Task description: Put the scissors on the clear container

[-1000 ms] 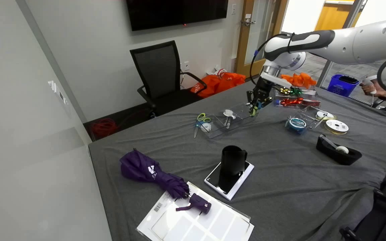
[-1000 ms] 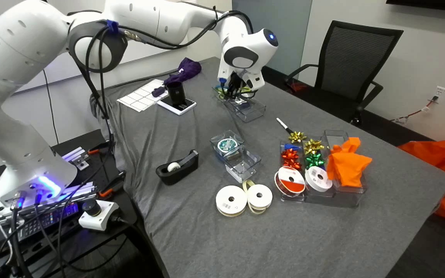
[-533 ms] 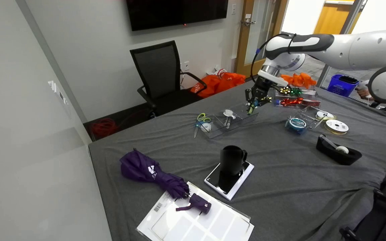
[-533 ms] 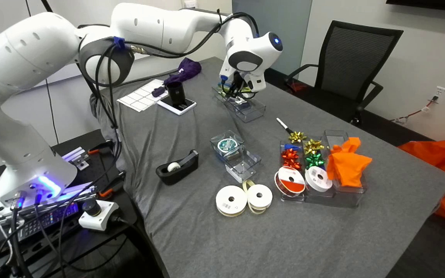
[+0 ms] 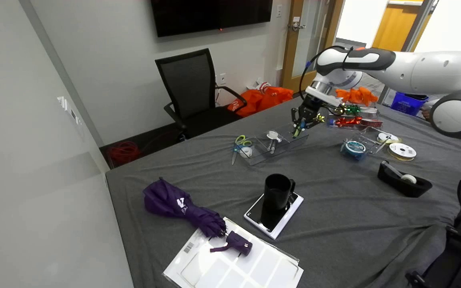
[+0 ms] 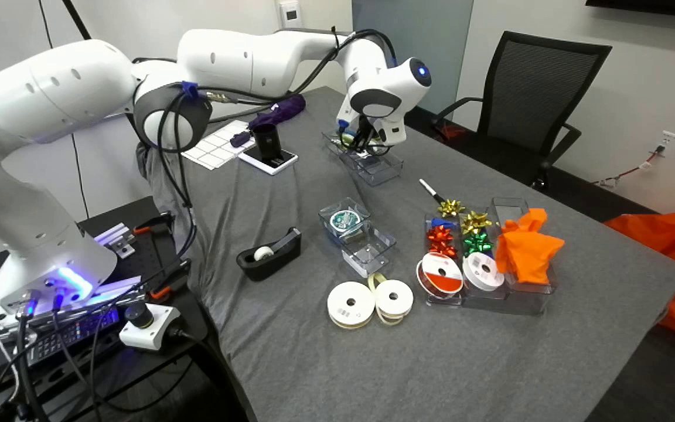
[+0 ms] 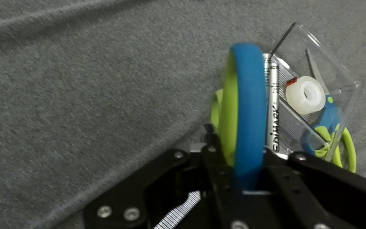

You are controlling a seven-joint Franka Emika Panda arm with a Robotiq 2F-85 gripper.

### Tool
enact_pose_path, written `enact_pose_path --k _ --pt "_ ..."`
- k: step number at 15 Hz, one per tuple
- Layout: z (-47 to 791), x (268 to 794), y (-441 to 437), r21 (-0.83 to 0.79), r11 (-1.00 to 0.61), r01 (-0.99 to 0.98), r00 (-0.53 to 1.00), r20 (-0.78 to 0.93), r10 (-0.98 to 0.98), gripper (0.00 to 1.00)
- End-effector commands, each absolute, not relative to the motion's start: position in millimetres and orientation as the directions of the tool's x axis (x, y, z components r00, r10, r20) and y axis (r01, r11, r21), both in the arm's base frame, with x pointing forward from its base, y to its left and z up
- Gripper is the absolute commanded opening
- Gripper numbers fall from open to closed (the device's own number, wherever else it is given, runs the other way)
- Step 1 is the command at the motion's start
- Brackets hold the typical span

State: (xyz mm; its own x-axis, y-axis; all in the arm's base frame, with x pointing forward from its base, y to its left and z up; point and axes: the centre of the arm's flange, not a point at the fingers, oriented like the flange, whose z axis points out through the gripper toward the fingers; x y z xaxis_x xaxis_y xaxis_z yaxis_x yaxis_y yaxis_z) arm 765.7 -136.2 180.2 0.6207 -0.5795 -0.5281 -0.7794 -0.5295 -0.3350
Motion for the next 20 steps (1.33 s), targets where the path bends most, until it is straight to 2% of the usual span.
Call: enact_pose_path --k 1,15,16,17,20 --pt "175.2 816.7 -155.6 -0.358 -0.509 -0.783 0.62 -0.51 -0.596 0.04" --pt "148.7 825.8 -158.1 -0.375 -0.494 -0.784 0.615 -0.371 -0.695 0.04" --pt "146.4 825.3 -156.2 -0.364 -0.505 -0.783 0.619 -0.371 -0.692 0.31" --pt "144.4 823.8 -154.4 -0.359 -0.518 -0.776 0.628 -0.37 -0.685 0.41" --pt "144.3 821.6 -151.8 -0.346 -0.546 -0.763 0.645 -0.355 -0.677 0.62"
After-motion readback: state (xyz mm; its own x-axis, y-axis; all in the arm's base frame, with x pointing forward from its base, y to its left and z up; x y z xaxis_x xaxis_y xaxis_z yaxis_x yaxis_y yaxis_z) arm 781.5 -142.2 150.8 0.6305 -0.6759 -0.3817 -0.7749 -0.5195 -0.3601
